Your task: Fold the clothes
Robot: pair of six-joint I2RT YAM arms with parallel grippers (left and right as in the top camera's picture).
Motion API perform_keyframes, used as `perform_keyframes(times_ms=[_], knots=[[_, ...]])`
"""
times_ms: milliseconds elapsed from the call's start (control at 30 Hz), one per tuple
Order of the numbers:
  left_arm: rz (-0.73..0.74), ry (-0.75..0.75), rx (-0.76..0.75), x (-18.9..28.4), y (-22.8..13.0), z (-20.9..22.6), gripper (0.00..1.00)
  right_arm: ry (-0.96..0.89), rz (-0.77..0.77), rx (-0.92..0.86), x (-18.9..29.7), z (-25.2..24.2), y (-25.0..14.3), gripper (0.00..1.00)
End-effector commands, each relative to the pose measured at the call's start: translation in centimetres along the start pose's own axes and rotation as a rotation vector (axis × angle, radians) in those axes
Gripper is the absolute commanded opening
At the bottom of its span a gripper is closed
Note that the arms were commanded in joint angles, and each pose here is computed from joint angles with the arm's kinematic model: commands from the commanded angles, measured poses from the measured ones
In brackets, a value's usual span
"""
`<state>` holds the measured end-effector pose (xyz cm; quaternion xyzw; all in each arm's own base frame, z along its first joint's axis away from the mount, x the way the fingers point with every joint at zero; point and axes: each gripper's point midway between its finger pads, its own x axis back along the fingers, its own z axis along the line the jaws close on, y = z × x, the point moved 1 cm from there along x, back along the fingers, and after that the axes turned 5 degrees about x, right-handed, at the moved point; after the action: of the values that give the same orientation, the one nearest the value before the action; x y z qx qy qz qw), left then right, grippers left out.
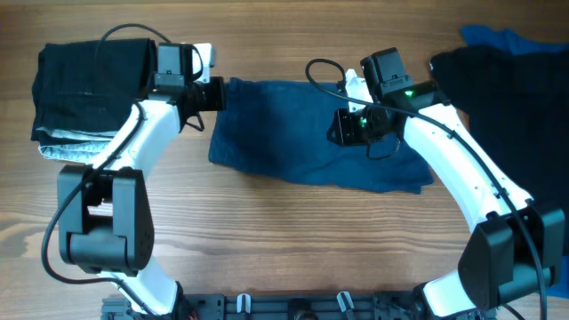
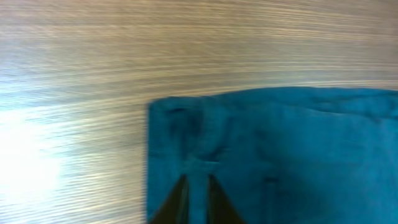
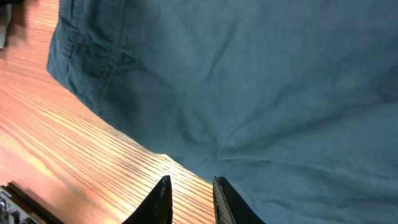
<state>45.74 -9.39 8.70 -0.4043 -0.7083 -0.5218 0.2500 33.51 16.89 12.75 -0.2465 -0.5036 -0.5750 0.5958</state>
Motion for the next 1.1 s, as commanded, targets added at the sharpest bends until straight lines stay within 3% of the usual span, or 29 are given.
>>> perform_keyframes(times_ms=[0, 133, 233, 567, 633, 767, 867, 933, 1000, 1067], knots=[[-0.012, -0.090, 0.070, 0.7, 0.3, -3.8, 0.04, -0.045, -0.003, 0.015, -0.3, -0.7, 0.4, 0.25], [-0.117, -0.112, -0.005, -0.5, 1.8, -7.0, 0.04, -0.044, -0.011, 0.017, -0.3, -0.7, 0.5, 0.25], [-0.149, -0.037, -0.007, -2.1, 2.0, -5.9, 0.04, -0.044, -0.011, 0.016, -0.3, -0.7, 0.5, 0.25], [-0.081, 0.127, 0.109, -11.3, -2.0, 4.9, 0.04, -0.045, -0.011, 0.017, -0.3, -0.7, 0.5, 0.27], [-0.076, 0.132, 0.113, -11.7, -2.4, 5.3, 0.04, -0.045, -0.010, 0.017, -0.3, -0.7, 0.5, 0.26], [-0.215, 0.040, 0.065, -7.7, 2.7, 1.1, 0.04, -0.044, -0.014, 0.018, -0.3, -0.7, 0.6, 0.25], [-0.311, -0.061, 0.010, -0.2, 6.4, -4.9, 0.09, -0.087, -0.015, 0.015, -0.2, -1.4, 0.6, 0.27], [-0.275, -0.055, 0.013, 2.6, 5.8, -5.7, 0.13, -0.169, -0.020, 0.013, -0.1, -2.7, 0.7, 0.34], [-0.129, -0.004, 0.100, 4.9, 2.4, -4.9, 0.15, -0.354, -0.039, -0.121, 0.9, -6.0, 0.5, 0.38], [0.070, 0.076, 0.138, 5.2, -2.4, -3.4, 0.17, -0.400, -0.049, -0.192, 1.7, -8.1, 0.4, 0.43]])
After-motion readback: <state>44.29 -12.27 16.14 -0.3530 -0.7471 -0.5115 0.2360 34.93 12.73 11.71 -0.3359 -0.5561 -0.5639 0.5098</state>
